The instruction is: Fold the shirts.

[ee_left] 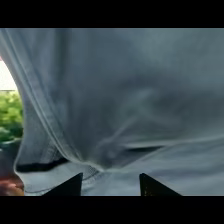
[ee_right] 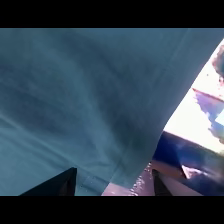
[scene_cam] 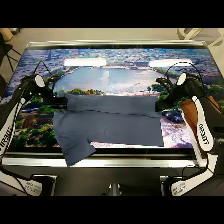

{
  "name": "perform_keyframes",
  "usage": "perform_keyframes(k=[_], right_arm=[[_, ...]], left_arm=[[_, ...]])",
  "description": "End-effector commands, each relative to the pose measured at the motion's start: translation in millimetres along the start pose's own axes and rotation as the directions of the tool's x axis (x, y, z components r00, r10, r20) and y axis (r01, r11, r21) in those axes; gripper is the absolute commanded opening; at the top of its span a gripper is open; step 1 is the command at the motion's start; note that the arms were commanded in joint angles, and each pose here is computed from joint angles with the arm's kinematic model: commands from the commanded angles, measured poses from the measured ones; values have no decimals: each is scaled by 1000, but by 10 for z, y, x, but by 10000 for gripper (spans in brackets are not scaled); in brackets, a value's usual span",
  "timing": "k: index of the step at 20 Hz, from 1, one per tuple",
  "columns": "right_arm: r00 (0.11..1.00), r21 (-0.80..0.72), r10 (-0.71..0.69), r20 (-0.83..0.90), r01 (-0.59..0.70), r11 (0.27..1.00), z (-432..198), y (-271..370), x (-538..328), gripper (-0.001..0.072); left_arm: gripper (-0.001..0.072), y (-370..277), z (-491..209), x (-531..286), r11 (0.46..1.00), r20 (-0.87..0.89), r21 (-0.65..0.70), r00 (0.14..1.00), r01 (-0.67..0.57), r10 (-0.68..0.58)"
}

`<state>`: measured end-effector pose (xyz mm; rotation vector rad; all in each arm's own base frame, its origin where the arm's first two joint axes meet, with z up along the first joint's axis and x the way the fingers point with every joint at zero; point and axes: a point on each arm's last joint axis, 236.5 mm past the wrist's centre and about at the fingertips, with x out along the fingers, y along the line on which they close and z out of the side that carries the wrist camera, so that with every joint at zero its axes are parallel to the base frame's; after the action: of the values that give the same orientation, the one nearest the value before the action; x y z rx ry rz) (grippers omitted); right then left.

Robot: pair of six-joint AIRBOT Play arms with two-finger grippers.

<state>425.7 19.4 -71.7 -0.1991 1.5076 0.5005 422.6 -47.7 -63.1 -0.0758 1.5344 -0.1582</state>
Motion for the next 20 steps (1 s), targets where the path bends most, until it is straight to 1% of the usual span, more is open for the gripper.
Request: perform_keyframes(k=[1,3,6,8,9,12,14,16,20], right_arm=[[999,19,26,-22,-25,999,-187,-2,-278,492],[997,65,61,-53,-58,996,-470,-48,-527,493],[991,141,103,-90,-90,986,-844,-55,-630,492],[985,161,132,-113,-113,980,-1073,102,-465,492],[982,166,162,-99,-144,975,-1126,222,-367,492],[968,161,222,-121,-201,966,-1353,448,-161,492],[962,165,238,-136,-215,963,-1413,493,-117,492],[962,165,239,-134,-216,962,-1408,495,-116,491],[964,165,233,-128,-211,964,-1394,481,-111,490]], left_arm=[[541,60,-57,-263,999,6,-37,1000,30,-30],[552,118,-196,-465,994,7,-84,997,72,-72],[558,-81,-770,-347,968,-68,-144,974,207,-218],[558,-160,-1271,-59,960,-114,-166,962,226,-246],[557,-219,-1489,59,954,-125,-174,955,244,-268],[557,-333,-1963,294,941,-139,-198,943,273,-303],[557,-346,-2129,367,942,-164,-191,937,275,-307],[556,-329,-2137,357,945,-168,-174,937,278,-307],[555,-211,-2144,292,936,-158,-198,933,291,-324]])
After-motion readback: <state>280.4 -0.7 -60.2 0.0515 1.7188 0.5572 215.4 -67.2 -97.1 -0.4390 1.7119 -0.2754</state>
